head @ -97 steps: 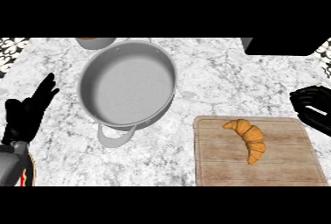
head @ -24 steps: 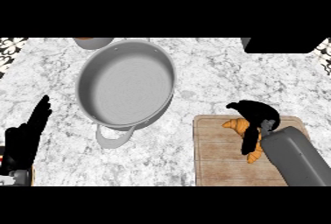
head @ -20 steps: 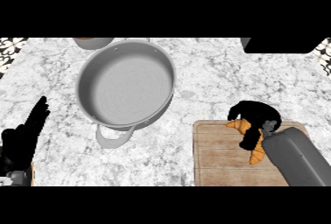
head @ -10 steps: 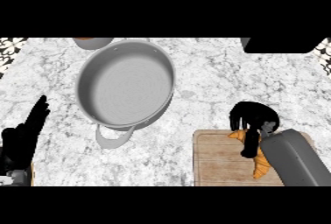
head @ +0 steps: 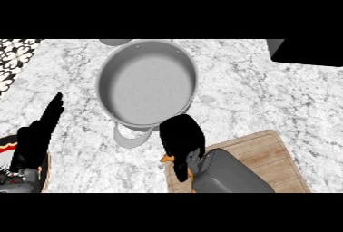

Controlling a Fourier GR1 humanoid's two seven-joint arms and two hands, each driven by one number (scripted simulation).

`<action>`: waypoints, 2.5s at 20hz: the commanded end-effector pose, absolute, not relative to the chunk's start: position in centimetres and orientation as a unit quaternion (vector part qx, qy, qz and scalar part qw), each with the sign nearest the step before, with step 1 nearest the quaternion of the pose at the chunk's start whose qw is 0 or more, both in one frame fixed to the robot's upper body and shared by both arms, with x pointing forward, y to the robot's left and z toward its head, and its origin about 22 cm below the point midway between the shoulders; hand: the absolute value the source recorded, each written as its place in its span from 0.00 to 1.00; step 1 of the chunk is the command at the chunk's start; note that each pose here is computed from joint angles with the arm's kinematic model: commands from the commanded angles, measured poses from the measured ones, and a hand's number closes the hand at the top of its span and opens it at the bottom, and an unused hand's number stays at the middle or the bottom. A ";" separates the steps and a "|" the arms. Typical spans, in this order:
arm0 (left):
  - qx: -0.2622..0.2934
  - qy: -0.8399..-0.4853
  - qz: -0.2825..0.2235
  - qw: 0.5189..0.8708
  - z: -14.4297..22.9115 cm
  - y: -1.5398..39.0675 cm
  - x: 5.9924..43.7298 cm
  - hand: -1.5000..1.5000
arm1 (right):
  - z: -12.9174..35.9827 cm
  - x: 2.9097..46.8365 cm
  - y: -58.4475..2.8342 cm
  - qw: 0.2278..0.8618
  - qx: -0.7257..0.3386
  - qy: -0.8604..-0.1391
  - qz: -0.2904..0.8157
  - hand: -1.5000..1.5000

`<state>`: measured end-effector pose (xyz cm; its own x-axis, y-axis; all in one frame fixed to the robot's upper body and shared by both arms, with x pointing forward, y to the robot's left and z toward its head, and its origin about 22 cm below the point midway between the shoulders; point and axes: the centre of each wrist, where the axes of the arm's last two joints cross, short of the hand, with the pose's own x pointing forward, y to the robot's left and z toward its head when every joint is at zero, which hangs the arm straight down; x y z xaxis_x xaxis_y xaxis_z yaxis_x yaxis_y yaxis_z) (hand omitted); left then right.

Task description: Pick the croissant from the cutting board and place it in the pot

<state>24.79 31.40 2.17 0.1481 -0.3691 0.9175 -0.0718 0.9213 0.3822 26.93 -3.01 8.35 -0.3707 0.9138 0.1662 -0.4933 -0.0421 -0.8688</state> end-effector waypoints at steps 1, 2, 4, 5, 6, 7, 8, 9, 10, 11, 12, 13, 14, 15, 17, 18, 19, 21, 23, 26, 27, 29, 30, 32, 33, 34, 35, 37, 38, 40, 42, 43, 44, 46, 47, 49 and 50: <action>0.164 -0.644 -0.113 0.739 2.2 30.8 25.3 0.50 | 10.0 23.5 1.3 0.457 -0.268 -0.523 0.667 1.00; 0.165 -0.646 -0.106 0.738 2.4 30.9 25.6 0.50 | 11.0 23.3 1.9 0.449 -0.285 -0.544 0.649 1.00; 0.162 -0.644 -0.105 0.740 2.0 30.3 25.9 0.50 | 12.7 22.4 2.9 0.421 -0.321 -0.584 0.615 1.00; 0.164 -0.642 -0.113 0.741 2.1 30.3 26.2 0.50 | 13.7 22.0 3.3 0.413 -0.337 -0.605 0.592 1.00; 0.167 -0.634 -0.106 0.747 2.0 30.7 25.8 0.50 | 14.2 21.5 3.6 0.411 -0.356 -0.619 0.566 1.00; 0.169 -0.636 -0.109 0.745 1.8 30.7 25.4 0.50 | 14.7 21.7 4.0 0.403 -0.377 -0.634 0.541 1.00; 0.172 -0.641 -0.104 0.741 2.0 31.1 25.7 0.50 | 15.3 21.3 4.3 0.390 -0.390 -0.656 0.515 1.00; 0.168 -0.638 -0.100 0.745 2.2 30.6 26.1 0.50 | 17.1 21.4 4.7 0.388 -0.402 -0.661 0.500 1.00; 0.166 -0.643 -0.099 0.741 2.1 29.9 26.3 0.50 | 17.4 21.1 5.1 0.383 -0.411 -0.671 0.484 1.00; 0.168 -0.635 -0.104 0.747 1.8 30.6 26.0 0.50 | 17.4 20.8 5.4 0.389 -0.411 -0.676 0.472 1.00; 0.168 -0.635 -0.098 0.747 2.7 30.8 26.3 0.50 | 18.4 20.7 5.5 0.401 -0.402 -0.684 0.458 1.00; 0.169 -0.640 -0.104 0.742 2.2 29.3 26.8 0.50 | 19.1 20.9 5.6 0.412 -0.386 -0.697 0.442 1.00; 0.170 -0.644 -0.110 0.738 2.1 29.8 26.5 0.50 | 18.5 22.0 5.8 0.428 -0.386 -0.697 0.426 1.00; 0.175 -0.638 -0.103 0.743 2.3 31.0 26.5 0.50 | 19.2 21.8 6.0 0.430 -0.380 -0.708 0.411 1.00; 0.167 -0.642 -0.109 0.740 2.3 30.0 26.3 0.50 | 20.4 21.6 6.3 0.441 -0.377 -0.715 0.391 1.00; 0.173 -0.639 -0.109 0.741 2.1 30.4 26.1 0.50 | 21.2 21.9 6.5 0.445 -0.373 -0.720 0.379 1.00; 0.171 -0.641 -0.098 0.742 1.5 29.6 26.0 0.50 | 21.7 22.8 6.9 0.442 -0.371 -0.724 0.378 1.00; 0.166 -0.638 -0.102 0.745 1.3 30.2 25.9 0.50 | 21.9 23.5 7.3 0.442 -0.369 -0.737 0.354 1.00; 0.172 -0.643 -0.101 0.740 3.1 30.3 26.9 0.50 | 23.1 25.2 7.8 0.443 -0.373 -0.738 0.347 1.00; 0.176 -0.644 -0.096 0.738 3.6 30.8 26.9 0.50 | 21.3 27.2 7.8 0.442 -0.367 -0.745 0.340 1.00; 0.178 -0.641 -0.105 0.739 1.8 31.8 25.7 0.50 | 24.2 27.2 8.5 0.452 -0.370 -0.738 0.338 1.00; 0.176 -0.644 -0.098 0.738 2.4 31.0 26.6 0.50 | 22.8 28.6 8.5 0.449 -0.366 -0.745 0.330 1.00; 0.187 -0.638 -0.088 0.742 1.4 32.0 25.3 0.50 | 23.3 30.2 8.1 0.451 -0.364 -0.746 0.328 1.00; 0.175 -0.641 -0.103 0.740 2.8 31.6 25.7 0.50 | 22.8 30.9 8.5 0.447 -0.371 -0.747 0.322 1.00; 0.177 -0.647 -0.093 0.736 2.5 31.1 25.8 0.50 | 24.1 31.6 8.7 0.451 -0.374 -0.741 0.328 1.00; 0.167 -0.651 -0.095 0.734 2.4 31.0 26.1 0.50 | 22.9 31.9 8.8 0.447 -0.385 -0.736 0.332 1.00; 0.180 -0.639 -0.093 0.742 2.1 31.8 24.7 0.50 | 21.8 33.8 7.7 0.450 -0.382 -0.733 0.337 1.00; 0.177 -0.644 -0.089 0.739 2.8 30.4 26.8 0.50 | 22.9 34.6 7.8 0.450 -0.374 -0.740 0.333 1.00; 0.174 -0.645 -0.098 0.737 2.8 31.0 25.7 0.50 | 21.0 36.2 6.6 0.453 -0.384 -0.731 0.336 1.00; 0.177 -0.646 -0.100 0.736 2.2 30.2 25.9 0.50 | 21.3 36.5 6.8 0.456 -0.371 -0.729 0.350 1.00; 0.172 -0.647 -0.098 0.736 2.2 31.3 25.3 0.50 | 20.6 37.8 6.1 0.456 -0.390 -0.713 0.363 1.00; 0.166 -0.658 -0.107 0.727 2.6 31.5 26.0 0.50 | 19.6 38.2 5.8 0.454 -0.408 -0.707 0.358 1.00; 0.174 -0.653 -0.103 0.730 2.8 31.5 26.2 0.50 | 20.0 38.7 5.5 0.454 -0.400 -0.705 0.371 1.00; 0.172 -0.654 -0.109 0.728 3.8 30.0 26.7 0.50 | 18.6 39.5 4.7 0.438 -0.421 -0.692 0.389 1.00; 0.166 -0.655 -0.107 0.729 3.2 30.6 26.3 0.50 | 18.9 39.9 4.6 0.440 -0.431 -0.680 0.399 1.00; 0.157 -0.661 -0.113 0.725 3.1 30.4 27.1 0.50 | 17.9 40.3 3.7 0.481 -0.389 -0.702 0.353 1.00; 0.161 -0.664 -0.115 0.721 2.8 28.2 27.5 0.50 | 18.4 40.1 4.0 0.484 -0.379 -0.700 0.363 1.00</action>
